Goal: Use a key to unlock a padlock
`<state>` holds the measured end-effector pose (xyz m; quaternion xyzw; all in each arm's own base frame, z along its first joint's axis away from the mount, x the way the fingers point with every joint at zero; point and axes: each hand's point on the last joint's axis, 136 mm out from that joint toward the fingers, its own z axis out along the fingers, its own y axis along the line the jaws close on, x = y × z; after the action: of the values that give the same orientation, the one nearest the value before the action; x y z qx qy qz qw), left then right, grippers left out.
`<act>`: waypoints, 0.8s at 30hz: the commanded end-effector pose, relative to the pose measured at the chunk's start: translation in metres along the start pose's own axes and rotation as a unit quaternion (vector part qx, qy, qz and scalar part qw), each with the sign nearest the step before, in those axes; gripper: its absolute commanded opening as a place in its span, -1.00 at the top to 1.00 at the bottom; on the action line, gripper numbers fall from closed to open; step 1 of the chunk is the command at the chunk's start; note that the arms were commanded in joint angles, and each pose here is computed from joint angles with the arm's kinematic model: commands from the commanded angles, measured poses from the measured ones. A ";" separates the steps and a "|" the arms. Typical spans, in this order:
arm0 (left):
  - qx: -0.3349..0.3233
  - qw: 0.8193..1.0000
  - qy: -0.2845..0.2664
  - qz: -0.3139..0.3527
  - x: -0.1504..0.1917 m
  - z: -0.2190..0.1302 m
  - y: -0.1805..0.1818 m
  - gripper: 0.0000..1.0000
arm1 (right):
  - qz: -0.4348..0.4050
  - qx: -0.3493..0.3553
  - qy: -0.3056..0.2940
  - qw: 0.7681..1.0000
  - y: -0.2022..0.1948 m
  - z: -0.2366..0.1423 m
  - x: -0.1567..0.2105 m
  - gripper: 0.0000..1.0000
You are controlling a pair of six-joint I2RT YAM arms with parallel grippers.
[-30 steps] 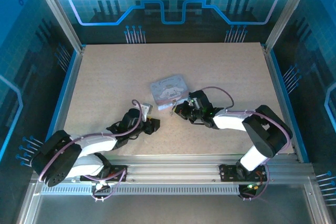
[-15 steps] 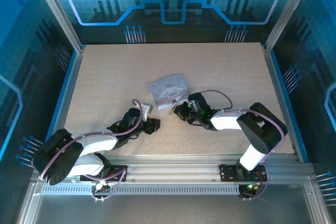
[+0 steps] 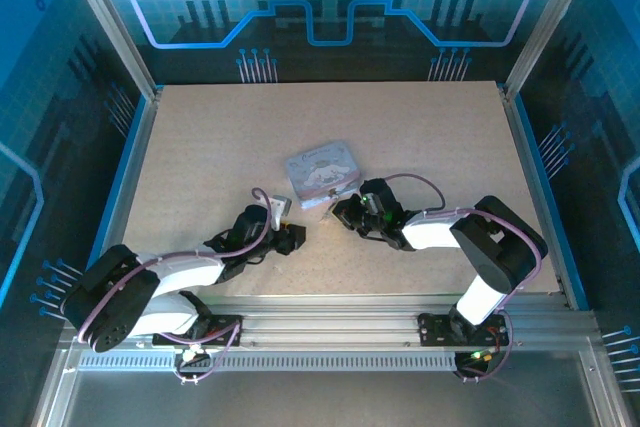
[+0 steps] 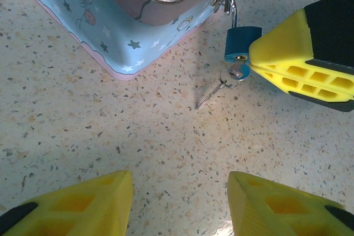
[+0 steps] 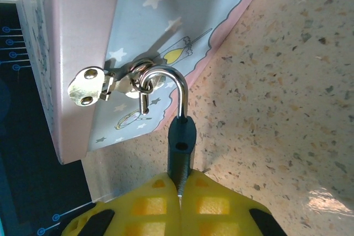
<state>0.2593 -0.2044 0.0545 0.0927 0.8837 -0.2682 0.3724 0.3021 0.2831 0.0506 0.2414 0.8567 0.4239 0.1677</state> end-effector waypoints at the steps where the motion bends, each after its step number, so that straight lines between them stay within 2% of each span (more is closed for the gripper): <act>1: 0.013 1.000 -0.010 -0.005 -0.010 0.001 -0.005 0.02 | 0.001 -0.010 -0.021 1.000 0.006 -0.005 -0.003 1.00; 18: 0.011 1.000 -0.011 -0.007 -0.007 -0.001 -0.002 0.02 | 0.020 -0.036 -0.054 0.998 0.018 -0.009 -0.013 1.00; 24: 0.011 1.000 -0.010 -0.006 -0.006 -0.001 -0.002 0.02 | 0.025 -0.021 -0.075 0.997 0.021 -0.010 -0.018 1.00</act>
<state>0.2614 -0.2043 0.0566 0.0909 0.8813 -0.2705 0.3766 0.3092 0.2765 0.0567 0.2779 0.8402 0.4213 0.1984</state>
